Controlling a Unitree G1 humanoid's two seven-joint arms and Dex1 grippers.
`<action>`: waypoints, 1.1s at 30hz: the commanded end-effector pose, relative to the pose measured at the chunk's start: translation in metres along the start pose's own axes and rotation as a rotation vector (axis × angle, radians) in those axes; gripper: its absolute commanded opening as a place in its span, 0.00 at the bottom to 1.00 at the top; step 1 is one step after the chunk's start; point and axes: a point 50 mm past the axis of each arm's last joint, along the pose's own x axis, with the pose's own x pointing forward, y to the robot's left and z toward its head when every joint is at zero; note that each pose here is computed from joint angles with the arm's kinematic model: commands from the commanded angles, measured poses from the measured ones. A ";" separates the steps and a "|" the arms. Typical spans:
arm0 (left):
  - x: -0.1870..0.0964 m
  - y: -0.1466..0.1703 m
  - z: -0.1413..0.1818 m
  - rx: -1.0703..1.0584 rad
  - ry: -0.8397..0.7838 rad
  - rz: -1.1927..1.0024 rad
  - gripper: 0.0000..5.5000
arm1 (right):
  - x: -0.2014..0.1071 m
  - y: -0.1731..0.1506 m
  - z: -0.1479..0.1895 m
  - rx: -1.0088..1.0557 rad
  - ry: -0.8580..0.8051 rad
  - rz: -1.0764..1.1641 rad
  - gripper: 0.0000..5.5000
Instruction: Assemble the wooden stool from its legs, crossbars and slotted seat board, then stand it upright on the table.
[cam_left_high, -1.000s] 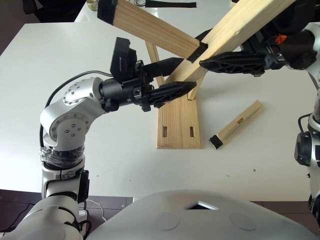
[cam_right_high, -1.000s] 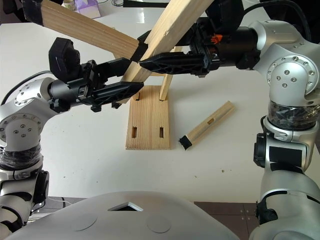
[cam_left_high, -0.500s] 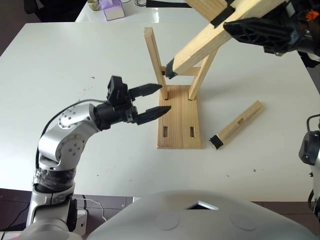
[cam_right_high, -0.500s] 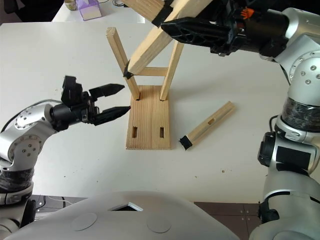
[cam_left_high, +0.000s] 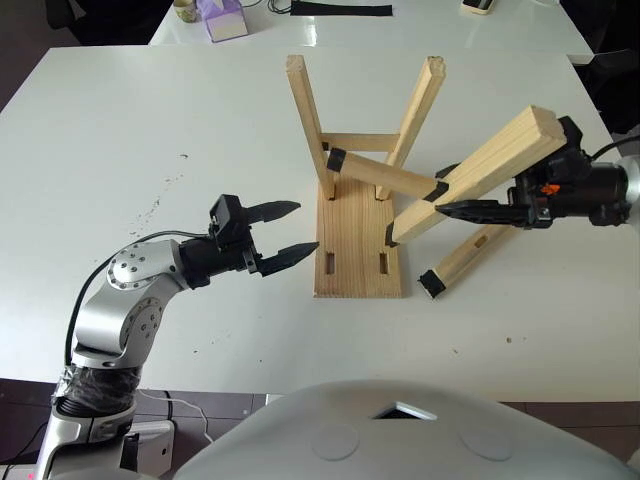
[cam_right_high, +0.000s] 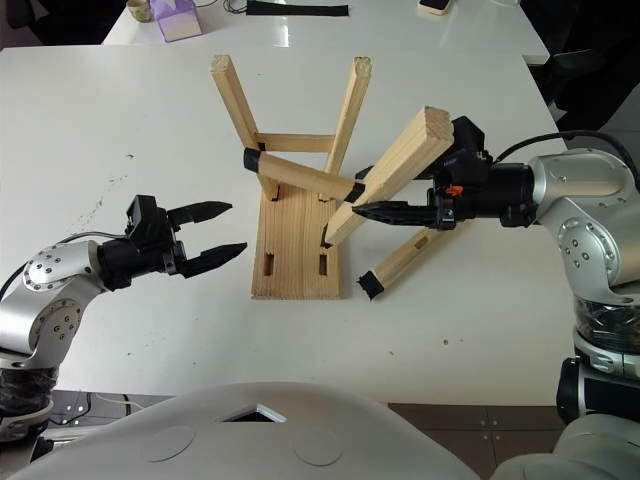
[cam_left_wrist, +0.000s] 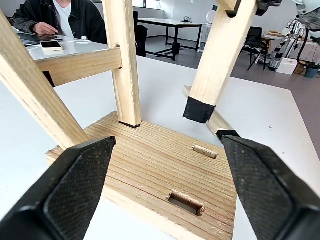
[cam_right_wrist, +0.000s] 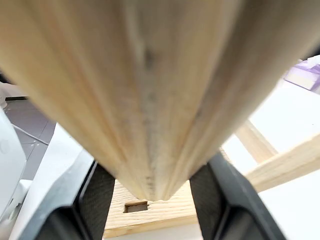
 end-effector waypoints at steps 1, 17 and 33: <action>-0.001 0.002 0.001 0.017 0.008 0.015 0.72 | 0.004 0.010 -0.004 -0.007 0.023 0.039 0.37; -0.010 0.017 -0.008 0.024 0.098 0.074 0.72 | 0.021 0.012 -0.023 -0.101 0.078 0.058 0.37; -0.010 0.021 -0.013 0.017 0.116 0.083 0.72 | 0.027 0.010 -0.060 -0.066 0.206 0.070 0.37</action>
